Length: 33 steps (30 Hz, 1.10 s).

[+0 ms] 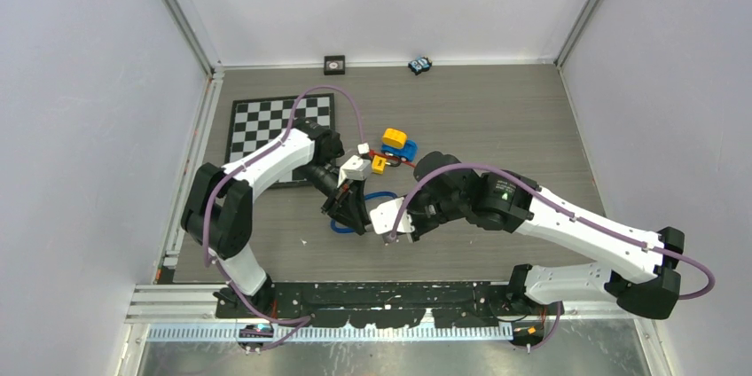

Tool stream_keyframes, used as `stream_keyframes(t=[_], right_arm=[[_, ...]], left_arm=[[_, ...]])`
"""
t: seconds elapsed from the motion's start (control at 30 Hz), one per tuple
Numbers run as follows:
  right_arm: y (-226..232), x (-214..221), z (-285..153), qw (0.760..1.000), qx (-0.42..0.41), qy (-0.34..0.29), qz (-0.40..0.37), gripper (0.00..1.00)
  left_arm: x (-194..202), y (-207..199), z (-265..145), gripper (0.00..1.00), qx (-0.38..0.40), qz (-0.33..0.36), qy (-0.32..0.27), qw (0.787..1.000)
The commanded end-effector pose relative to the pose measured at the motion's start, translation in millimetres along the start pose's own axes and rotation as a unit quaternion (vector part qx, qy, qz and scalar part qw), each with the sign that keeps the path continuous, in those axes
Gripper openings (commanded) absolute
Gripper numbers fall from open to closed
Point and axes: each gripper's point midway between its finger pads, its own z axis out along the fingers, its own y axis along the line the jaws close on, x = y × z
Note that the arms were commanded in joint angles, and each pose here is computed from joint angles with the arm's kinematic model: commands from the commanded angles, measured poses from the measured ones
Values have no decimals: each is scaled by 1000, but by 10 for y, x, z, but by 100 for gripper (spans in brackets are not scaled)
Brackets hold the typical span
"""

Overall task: Unlock with the key
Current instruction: Unlock the lock.

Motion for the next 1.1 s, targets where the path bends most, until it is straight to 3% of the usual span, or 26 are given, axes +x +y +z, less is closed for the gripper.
stream_keyframes(t=[0.0, 1.07], right_arm=[[-71, -171, -44, 999, 12, -28, -19, 1], [-173, -230, -39, 999, 30, -15, -30, 0]], left_arm=[[-118, -45, -20, 0, -1, -4, -20, 1000], [-51, -67, -8, 0, 2, -12, -15, 1000]])
